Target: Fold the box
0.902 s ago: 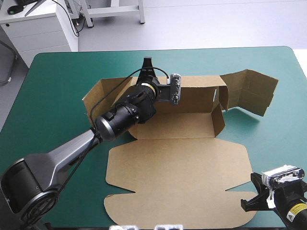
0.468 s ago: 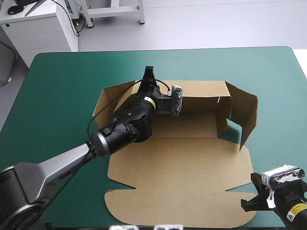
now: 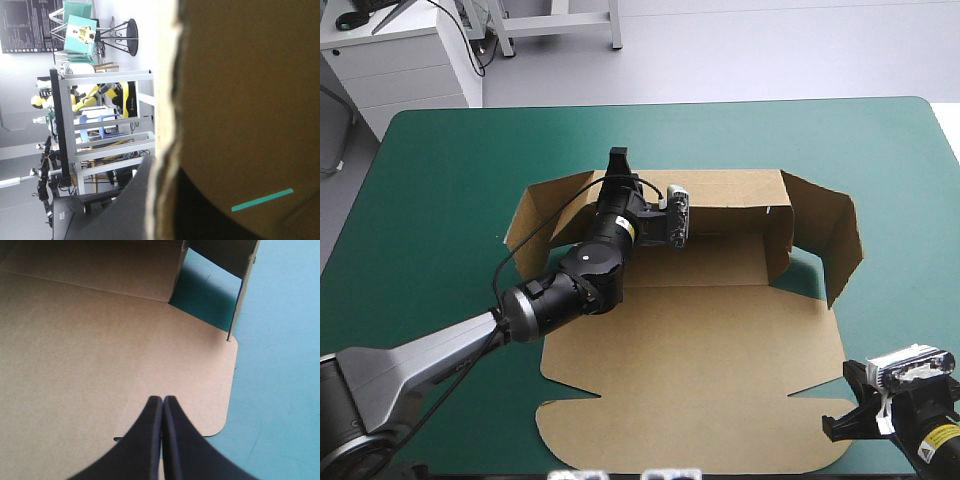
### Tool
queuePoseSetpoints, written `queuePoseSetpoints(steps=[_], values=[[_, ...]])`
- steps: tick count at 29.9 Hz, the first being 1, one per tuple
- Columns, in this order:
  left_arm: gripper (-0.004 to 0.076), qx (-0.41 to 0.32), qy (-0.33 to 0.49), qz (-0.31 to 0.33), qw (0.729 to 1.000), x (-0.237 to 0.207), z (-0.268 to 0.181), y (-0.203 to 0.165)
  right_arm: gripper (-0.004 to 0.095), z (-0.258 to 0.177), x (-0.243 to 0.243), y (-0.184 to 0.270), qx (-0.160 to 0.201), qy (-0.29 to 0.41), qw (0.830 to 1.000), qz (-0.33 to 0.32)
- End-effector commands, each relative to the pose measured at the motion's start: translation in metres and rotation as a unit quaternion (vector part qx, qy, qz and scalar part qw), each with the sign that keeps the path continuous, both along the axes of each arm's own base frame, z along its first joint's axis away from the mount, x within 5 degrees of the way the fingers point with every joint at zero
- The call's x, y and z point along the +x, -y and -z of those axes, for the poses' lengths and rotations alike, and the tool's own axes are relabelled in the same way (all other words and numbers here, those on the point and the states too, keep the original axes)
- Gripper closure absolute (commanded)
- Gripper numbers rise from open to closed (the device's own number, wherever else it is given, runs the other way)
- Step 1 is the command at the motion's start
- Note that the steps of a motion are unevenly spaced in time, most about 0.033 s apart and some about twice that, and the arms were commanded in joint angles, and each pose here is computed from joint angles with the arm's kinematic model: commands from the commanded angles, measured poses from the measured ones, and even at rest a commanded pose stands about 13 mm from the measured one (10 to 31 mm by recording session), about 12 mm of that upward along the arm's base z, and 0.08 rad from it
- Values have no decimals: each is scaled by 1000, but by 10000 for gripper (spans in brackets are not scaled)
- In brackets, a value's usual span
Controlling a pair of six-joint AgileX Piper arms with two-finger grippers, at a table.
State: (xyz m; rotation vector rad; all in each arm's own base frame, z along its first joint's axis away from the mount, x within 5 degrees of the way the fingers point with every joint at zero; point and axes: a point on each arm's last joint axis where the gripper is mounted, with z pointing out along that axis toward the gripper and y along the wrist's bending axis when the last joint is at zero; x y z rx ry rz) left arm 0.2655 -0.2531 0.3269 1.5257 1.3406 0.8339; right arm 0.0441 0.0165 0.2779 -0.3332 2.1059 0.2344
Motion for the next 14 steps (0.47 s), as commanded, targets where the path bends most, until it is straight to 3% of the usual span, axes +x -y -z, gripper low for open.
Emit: queuePoseSetpoints(steps=[1,14], values=[[731,-28,43,7,999,-6,-29,-6,927,-13,3,-1,9,42,999,0],[731,-12,23,10,1000,-8,-11,-8,927,-16,3,-1,22,50,998,2]])
